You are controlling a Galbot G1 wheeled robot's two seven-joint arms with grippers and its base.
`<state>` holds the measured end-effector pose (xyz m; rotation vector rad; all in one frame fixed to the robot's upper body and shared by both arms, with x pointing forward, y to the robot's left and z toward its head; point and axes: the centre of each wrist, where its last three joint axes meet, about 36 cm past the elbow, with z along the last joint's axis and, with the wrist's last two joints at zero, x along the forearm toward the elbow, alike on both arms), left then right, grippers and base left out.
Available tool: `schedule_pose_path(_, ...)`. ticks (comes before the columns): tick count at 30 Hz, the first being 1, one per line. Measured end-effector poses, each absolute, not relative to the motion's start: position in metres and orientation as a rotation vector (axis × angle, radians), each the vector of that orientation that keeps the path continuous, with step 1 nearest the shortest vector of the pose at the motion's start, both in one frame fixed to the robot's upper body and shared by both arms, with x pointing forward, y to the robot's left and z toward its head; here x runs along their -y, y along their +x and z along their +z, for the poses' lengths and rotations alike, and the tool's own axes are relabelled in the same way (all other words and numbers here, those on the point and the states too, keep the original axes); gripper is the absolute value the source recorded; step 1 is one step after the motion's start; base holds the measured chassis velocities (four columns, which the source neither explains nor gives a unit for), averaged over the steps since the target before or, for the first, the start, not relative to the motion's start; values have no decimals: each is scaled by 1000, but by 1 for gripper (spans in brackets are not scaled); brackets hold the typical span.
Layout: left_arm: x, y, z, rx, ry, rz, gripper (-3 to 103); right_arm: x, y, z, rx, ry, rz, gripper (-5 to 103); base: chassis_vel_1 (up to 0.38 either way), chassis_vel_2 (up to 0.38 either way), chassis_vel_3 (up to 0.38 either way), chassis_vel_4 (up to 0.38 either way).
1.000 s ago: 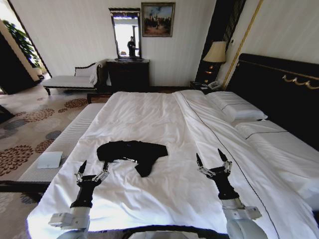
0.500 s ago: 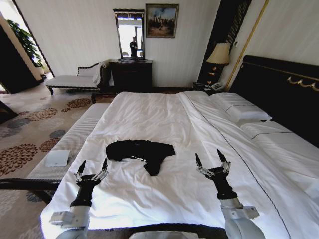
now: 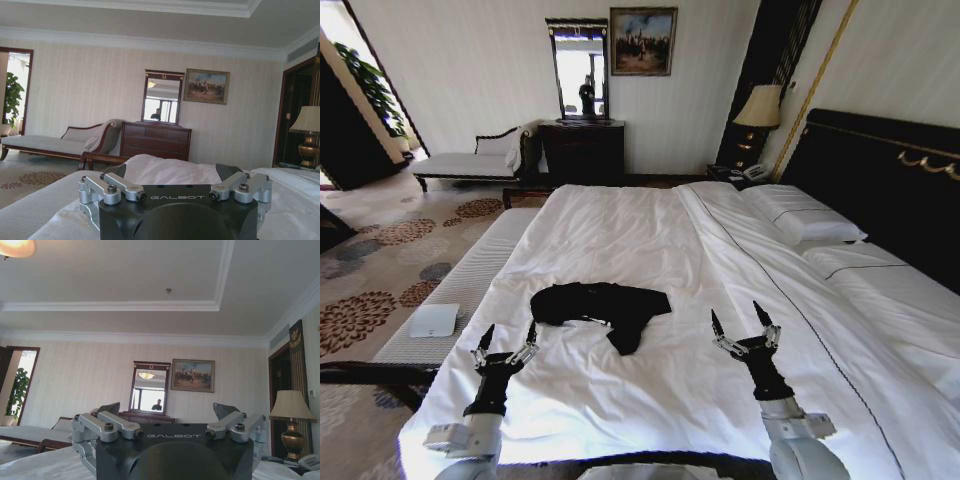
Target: Fold the clothes on the bed.
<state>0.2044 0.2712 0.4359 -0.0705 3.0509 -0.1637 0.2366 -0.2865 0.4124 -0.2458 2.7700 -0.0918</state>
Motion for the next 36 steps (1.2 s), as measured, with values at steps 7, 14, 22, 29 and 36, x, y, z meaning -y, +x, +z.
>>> schedule_pose_path(7,-274,212,430,-3056,-68,-156,100,289,240,407,-2776,-243,-91,100,-1,44,5,-46)
schedule_pose_path(14,-304,257,427,-3155,-107,-59,100,293,248,396,-2795,-214,-87,100,0,0,0,0)
schedule_pose_path(22,-334,316,417,-3355,-254,-269,100,298,256,383,-2799,-197,-86,100,0,0,0,0)
schedule_pose_path(29,-350,381,423,-3448,-371,-555,100,303,262,372,-2803,-185,-97,100,0,0,0,0)
schedule_pose_path(36,-382,445,436,-3604,-441,-534,100,308,281,360,-2807,-218,-111,100,0,0,0,0)
